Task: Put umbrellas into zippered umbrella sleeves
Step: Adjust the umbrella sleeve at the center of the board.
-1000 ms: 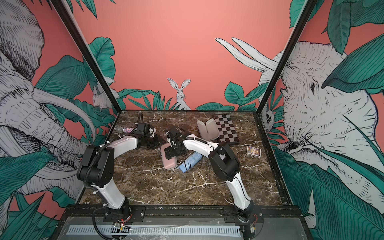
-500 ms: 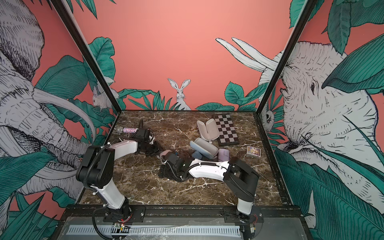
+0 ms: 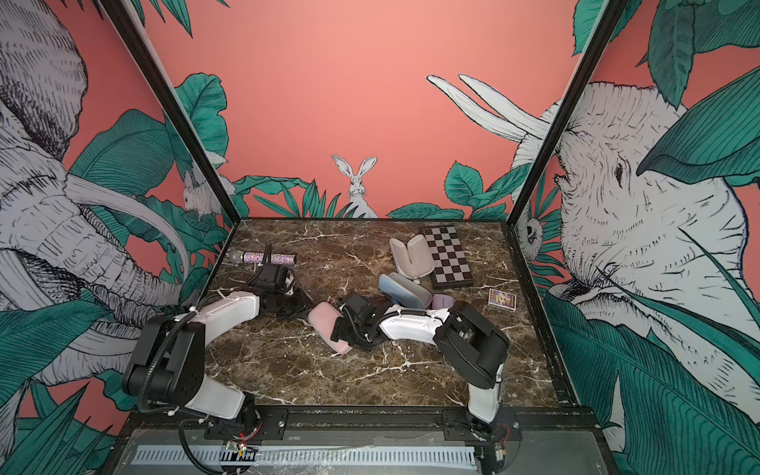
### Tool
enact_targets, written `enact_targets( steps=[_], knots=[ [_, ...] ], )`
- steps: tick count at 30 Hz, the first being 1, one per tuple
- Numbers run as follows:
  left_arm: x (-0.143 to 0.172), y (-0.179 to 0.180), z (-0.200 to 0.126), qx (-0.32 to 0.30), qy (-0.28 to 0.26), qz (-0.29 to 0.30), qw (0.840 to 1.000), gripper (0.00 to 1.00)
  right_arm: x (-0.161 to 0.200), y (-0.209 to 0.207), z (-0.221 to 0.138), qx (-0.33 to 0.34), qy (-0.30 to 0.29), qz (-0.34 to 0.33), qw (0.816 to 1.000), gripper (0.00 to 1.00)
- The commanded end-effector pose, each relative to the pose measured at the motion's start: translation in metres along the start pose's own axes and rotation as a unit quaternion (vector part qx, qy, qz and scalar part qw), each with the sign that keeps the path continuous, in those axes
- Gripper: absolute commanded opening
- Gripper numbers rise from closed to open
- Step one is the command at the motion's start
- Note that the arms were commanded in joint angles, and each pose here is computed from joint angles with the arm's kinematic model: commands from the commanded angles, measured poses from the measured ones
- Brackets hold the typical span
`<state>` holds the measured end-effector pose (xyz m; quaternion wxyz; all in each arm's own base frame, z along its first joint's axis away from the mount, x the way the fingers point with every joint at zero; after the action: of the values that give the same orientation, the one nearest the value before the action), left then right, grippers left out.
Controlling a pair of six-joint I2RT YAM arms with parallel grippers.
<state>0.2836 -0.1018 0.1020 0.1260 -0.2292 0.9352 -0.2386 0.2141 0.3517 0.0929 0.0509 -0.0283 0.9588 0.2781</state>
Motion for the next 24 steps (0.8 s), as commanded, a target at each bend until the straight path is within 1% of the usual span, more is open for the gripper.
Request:
enact_targets(
  steps=[1, 5, 8, 11, 14, 18, 20, 22, 24],
  knots=[
    [0.032, 0.022, -0.008, -0.036, 0.046, -0.012, 0.998, 0.42, -0.035, 0.007, 0.000, -0.001, -0.043, -0.021, 0.999, 0.77],
    [0.041, 0.038, -0.021, -0.054, 0.036, -0.029, 0.997, 0.42, -0.055, 0.009, 0.001, 0.022, -0.032, -0.068, 0.997, 0.73],
    [0.034, 0.048, -0.049, -0.065, 0.004, -0.041, 0.997, 0.43, -0.062, 0.006, 0.007, 0.042, -0.020, -0.094, 0.994, 0.70],
    [0.022, 0.041, -0.081, -0.080, -0.036, -0.015, 0.996, 0.45, -0.064, 0.006, 0.010, 0.051, -0.014, -0.115, 0.992, 0.69],
    [0.015, 0.018, -0.098, -0.054, -0.039, 0.026, 0.997, 0.45, -0.066, 0.009, 0.013, 0.050, -0.008, -0.125, 0.991, 0.69],
    [0.003, -0.029, -0.096, 0.021, -0.032, 0.086, 0.996, 0.46, -0.068, 0.012, 0.014, 0.050, -0.006, -0.137, 0.989, 0.70],
    [-0.012, -0.055, -0.094, 0.054, -0.036, 0.114, 0.991, 0.53, -0.070, 0.014, 0.011, 0.054, -0.006, -0.146, 0.988, 0.73],
    [-0.029, -0.069, -0.085, 0.067, -0.047, 0.134, 0.988, 0.59, -0.072, 0.018, 0.007, 0.051, -0.007, -0.153, 0.987, 0.75],
    [-0.041, -0.083, -0.076, 0.077, -0.042, 0.156, 0.984, 0.61, -0.074, 0.023, 0.001, 0.047, -0.015, -0.160, 0.986, 0.76]
  ],
)
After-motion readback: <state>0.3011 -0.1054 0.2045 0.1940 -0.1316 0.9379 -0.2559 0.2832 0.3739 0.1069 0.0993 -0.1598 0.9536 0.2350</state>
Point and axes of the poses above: each gripper's point midway between its finger pads, its own z axis out along the fingers, its own y axis along the line the jaws close on, x = y × z, the point moved 6 cm from there along -z, back along the fingers, and after that the axes turned 9 degrees about -z, right-handed, at the moved point
